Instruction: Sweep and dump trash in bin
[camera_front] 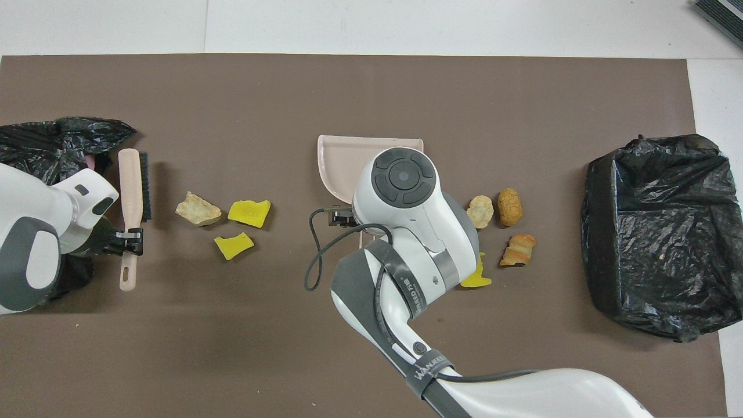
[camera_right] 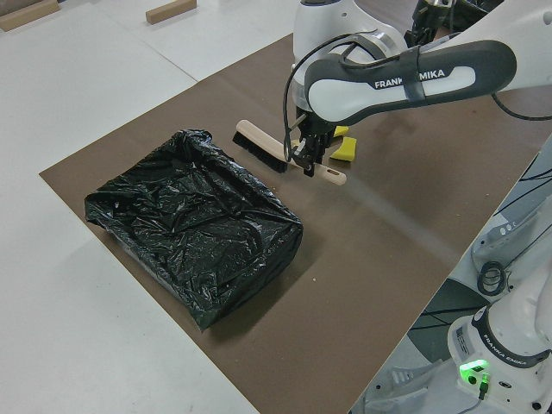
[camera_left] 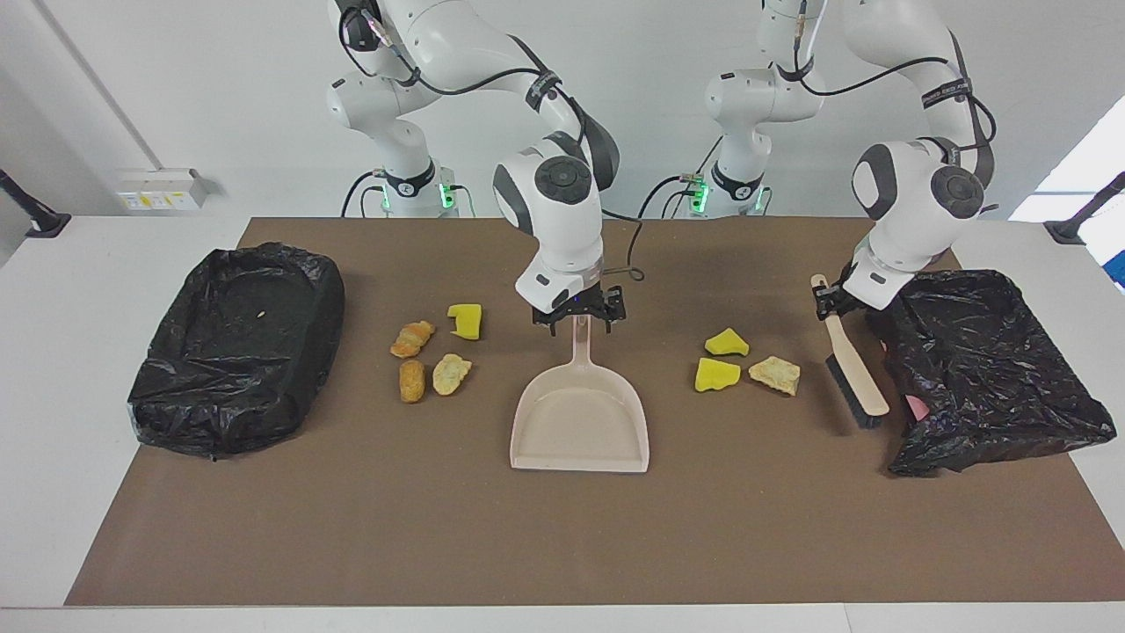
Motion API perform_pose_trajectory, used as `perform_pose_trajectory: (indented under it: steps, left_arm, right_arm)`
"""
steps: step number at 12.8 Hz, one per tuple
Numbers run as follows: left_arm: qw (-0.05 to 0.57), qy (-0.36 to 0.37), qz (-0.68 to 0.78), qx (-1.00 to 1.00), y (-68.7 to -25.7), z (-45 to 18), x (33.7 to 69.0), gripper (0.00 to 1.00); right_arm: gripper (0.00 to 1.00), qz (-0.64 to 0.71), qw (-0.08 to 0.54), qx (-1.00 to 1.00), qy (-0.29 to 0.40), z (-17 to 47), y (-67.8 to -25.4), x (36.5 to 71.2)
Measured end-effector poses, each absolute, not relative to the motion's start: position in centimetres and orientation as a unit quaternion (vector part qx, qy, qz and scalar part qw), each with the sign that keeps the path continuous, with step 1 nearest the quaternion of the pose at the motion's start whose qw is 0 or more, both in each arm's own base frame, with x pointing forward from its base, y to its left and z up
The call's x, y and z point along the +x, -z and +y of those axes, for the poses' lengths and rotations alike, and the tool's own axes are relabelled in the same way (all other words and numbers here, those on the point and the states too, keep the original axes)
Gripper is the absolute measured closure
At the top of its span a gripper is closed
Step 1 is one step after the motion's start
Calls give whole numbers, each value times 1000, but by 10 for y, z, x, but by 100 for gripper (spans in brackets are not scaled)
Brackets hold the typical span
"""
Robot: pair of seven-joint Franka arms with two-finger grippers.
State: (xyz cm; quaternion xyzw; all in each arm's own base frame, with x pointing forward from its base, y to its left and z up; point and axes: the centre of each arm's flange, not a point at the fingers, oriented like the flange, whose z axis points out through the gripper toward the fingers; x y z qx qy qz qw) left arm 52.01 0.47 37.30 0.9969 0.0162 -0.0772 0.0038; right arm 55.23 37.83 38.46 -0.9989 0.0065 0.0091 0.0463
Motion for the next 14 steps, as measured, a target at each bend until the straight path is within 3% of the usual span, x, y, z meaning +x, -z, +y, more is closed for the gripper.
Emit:
perform_pose_trajectory:
  steps: [4,5,8,10,14]
  left_arm:
    - [8,86,-10,996,-363,-28,520,73]
    - [10,86,-19,996,-363,-39,520,73]
    - [22,88,-37,995,-363,-70,516,73]
    - [30,91,-45,994,-363,-86,513,73]
    - [33,90,-44,994,-370,-88,516,73]
  right_arm:
    - [0,5,40,-999,-12,375,-345,539]
    - [10,2,39,-999,-14,377,-342,536]
    - [52,0,39,-999,-14,379,-343,534]
    - [68,-30,38,-999,-10,379,-345,534]
    - [68,-246,35,-969,3,350,-373,547]
